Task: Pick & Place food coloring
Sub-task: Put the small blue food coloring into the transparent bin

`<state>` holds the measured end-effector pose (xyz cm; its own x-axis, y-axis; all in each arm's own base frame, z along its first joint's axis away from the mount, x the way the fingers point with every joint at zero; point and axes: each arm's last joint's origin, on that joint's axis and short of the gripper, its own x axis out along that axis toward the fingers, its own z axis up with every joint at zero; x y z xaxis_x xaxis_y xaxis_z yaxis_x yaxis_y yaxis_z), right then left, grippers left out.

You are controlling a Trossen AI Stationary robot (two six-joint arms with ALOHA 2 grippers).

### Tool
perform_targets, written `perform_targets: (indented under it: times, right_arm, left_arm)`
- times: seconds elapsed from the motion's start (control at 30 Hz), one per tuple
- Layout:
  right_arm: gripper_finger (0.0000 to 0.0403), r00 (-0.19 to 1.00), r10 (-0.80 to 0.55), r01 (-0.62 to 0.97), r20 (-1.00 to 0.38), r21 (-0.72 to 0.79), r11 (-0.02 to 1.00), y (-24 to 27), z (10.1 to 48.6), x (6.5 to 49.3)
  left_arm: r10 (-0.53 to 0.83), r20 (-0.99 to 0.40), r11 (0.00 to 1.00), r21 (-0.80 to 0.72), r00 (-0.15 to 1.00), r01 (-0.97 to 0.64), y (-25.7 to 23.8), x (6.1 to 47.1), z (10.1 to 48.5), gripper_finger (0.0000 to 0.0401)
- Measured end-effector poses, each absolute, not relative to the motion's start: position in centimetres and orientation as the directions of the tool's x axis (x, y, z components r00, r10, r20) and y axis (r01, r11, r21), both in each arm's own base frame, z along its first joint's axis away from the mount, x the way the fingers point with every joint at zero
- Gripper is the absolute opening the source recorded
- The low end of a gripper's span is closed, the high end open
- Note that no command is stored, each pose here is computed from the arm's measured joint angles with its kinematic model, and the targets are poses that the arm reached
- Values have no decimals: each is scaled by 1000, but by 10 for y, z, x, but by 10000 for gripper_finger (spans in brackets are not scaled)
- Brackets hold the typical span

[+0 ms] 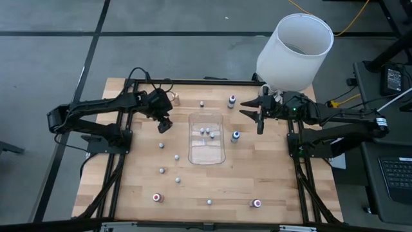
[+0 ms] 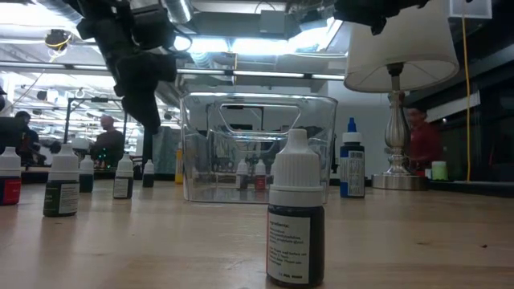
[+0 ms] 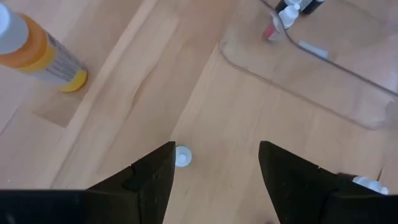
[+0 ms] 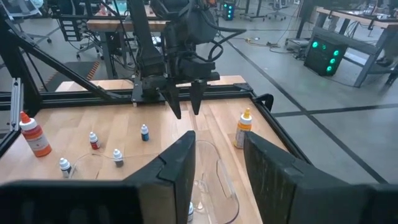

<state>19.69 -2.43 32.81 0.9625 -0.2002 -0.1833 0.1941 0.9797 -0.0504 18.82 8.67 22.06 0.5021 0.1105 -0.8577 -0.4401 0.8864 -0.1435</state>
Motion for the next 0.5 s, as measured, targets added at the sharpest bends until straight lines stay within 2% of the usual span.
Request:
perform_targets:
  times: [0.3,0.5]
  right_arm:
    - [138,960,-198,191,-198,-50,980,-24,326,197]
    - [138,959,-198,191,-202,-52,980,-24,326,197]
  left_arm:
    - [134,-875,880,-110,465,-461,87,187,218,226]
    - [104,-908,903,-84,405,-421,91,198,201,226]
